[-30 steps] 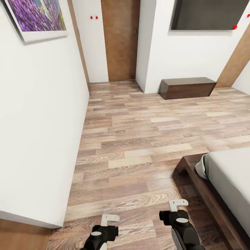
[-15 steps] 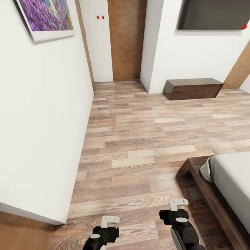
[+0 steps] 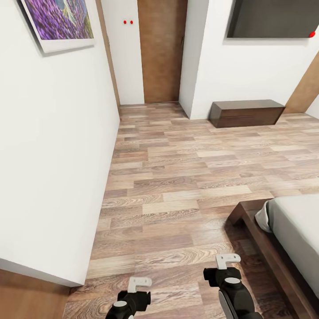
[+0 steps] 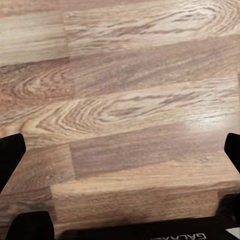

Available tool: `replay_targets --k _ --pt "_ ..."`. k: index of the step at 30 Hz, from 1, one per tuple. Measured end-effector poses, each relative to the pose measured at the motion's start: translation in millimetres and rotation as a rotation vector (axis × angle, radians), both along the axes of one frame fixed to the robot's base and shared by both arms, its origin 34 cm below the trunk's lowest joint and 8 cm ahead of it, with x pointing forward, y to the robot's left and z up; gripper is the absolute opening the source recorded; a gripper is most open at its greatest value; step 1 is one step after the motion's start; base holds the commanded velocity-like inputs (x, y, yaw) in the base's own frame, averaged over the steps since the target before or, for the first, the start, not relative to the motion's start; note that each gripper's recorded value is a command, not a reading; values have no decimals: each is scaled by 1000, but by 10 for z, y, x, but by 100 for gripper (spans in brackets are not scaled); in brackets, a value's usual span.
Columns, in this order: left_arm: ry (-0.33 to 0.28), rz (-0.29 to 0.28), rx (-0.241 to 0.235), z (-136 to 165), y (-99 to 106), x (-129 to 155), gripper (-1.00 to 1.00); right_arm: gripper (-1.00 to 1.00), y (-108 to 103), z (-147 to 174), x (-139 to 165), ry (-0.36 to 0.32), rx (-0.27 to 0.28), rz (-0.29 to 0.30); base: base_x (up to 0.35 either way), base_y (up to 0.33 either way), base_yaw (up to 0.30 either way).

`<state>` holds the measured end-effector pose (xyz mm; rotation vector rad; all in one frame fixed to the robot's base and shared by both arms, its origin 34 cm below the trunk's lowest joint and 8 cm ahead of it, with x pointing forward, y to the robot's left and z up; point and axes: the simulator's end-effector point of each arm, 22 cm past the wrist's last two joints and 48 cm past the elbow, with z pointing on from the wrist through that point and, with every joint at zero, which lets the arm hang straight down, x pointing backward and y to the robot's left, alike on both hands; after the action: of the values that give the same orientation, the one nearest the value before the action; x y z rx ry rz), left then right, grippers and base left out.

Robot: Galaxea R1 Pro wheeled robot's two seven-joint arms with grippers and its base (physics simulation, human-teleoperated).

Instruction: In the bedroom, move the book from the bed onto either nightstand, and place the two sandals side by side next to the bed.

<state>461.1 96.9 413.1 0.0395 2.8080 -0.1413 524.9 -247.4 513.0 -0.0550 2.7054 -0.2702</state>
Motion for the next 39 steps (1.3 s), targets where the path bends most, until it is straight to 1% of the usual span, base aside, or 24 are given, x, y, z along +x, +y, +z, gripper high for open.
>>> replay_targets --k 3,7,10,13,18,26,32,39 --pt "6 -3 -3 -17 -2 -25 100 100 11 -14 -12 4 2 1 0 0 2" --pt "11 -11 -21 -29 -38 -50 100 100 39 -27 -16 3 7 5 0 0 1" --pt "14 -15 -38 -33 -74 -63 100 100 70 -38 11 -19 13 8 0 0 0" --pt "15 -16 -45 -34 -86 -68 100 100 94 -48 34 -37 17 12 0 0 0" --pt "16 -18 -52 -36 -98 -72 100 100 156 -80 42 -52 23 25 0 0 0" --pt "16 -21 -56 -37 -108 -77 100 100 210 -100 38 -59 27 37 22 0 0" --pt "18 -23 -59 -37 -113 -82 100 100 238 -141 4 -51 26 46 157 0 0" --pt "17 -23 -61 -36 -117 -83 100 100 247 -157 -12 -48 24 51 263 0 0"
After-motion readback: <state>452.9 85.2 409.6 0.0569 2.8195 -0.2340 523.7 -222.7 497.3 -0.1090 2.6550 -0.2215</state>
